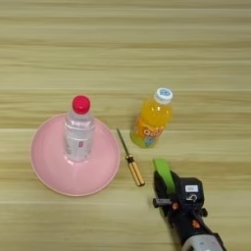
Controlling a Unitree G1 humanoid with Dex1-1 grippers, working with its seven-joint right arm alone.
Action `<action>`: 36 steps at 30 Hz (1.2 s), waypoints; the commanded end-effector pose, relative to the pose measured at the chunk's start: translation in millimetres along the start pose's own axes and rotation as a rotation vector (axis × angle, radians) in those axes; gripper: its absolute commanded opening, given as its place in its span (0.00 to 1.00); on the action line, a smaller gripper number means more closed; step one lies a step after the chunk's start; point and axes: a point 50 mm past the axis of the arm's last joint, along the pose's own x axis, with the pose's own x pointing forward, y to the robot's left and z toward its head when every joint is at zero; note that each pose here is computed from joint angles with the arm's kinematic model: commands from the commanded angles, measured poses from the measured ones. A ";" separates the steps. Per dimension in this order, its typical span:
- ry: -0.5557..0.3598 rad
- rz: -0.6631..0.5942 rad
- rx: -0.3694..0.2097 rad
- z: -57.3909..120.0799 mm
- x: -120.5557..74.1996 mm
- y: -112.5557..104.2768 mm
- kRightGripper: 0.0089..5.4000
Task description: Move the objects on the table
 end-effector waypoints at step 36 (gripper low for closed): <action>0.129 -0.179 0.035 -13.7 23.8 -37.0 0.26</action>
